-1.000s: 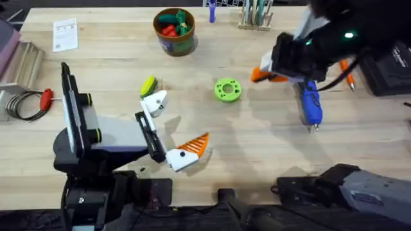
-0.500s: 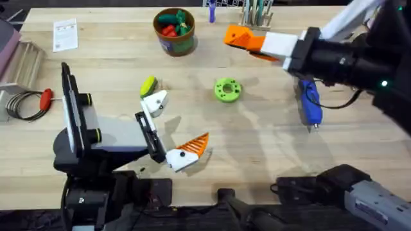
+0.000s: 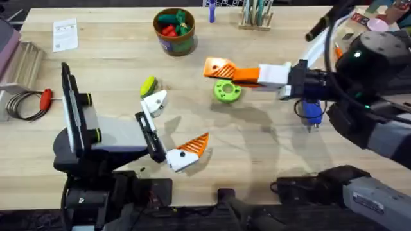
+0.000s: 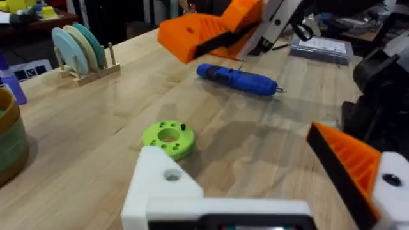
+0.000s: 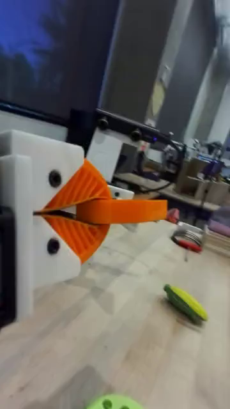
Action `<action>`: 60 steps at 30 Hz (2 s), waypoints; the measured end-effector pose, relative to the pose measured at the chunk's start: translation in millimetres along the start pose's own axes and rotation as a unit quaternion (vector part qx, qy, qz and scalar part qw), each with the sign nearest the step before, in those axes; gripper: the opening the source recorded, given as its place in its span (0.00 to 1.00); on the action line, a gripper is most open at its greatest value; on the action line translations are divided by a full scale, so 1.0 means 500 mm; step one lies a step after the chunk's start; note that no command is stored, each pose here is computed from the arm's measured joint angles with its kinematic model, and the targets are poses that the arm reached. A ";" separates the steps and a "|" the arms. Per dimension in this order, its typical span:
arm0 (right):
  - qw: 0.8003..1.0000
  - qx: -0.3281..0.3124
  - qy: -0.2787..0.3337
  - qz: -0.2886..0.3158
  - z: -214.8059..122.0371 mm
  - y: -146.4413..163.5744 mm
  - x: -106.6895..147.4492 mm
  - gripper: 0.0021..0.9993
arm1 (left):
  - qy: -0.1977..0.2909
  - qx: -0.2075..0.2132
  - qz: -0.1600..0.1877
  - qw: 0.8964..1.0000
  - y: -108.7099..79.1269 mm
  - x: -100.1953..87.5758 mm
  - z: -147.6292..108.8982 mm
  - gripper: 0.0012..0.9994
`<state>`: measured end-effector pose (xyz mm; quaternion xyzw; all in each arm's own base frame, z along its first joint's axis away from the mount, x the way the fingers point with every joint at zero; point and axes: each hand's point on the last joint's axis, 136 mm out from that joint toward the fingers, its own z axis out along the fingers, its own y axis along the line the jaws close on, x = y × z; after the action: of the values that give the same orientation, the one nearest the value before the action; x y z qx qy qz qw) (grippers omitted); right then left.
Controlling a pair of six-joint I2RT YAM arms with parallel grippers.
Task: Pick up the gripper from the table and insert it into the empty holder that is missing its gripper. Then pick up a screw, insert it into the mounting hole, and use the screwdriver to tighten it. Finally, clean up the table by picking up the vegetable and placing it into the bucket.
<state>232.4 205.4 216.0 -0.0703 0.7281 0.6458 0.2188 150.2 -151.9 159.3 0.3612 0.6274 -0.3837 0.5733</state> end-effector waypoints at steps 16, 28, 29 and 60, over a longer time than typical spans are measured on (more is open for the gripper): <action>0.984 -0.066 0.131 0.106 0.016 -0.034 0.063 0.01 | 0.000 0.000 0.000 1.000 0.000 0.000 0.000 0.99; 0.962 -0.091 0.214 0.140 0.055 -0.043 0.078 0.01 | 0.000 0.000 0.000 1.000 0.000 0.000 0.000 0.99; 0.961 -0.092 0.220 0.140 0.061 -0.043 0.077 0.01 | 0.000 0.000 0.000 1.000 0.000 0.000 0.000 0.99; 0.936 -0.112 0.302 0.142 0.165 -0.054 0.104 0.01 | 0.000 0.000 0.000 1.000 0.000 0.000 0.000 0.99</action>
<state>215.2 290.5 164.2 -0.1817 0.6849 0.6962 -0.1151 150.2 -151.9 159.3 0.3612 0.6274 -0.3839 0.5732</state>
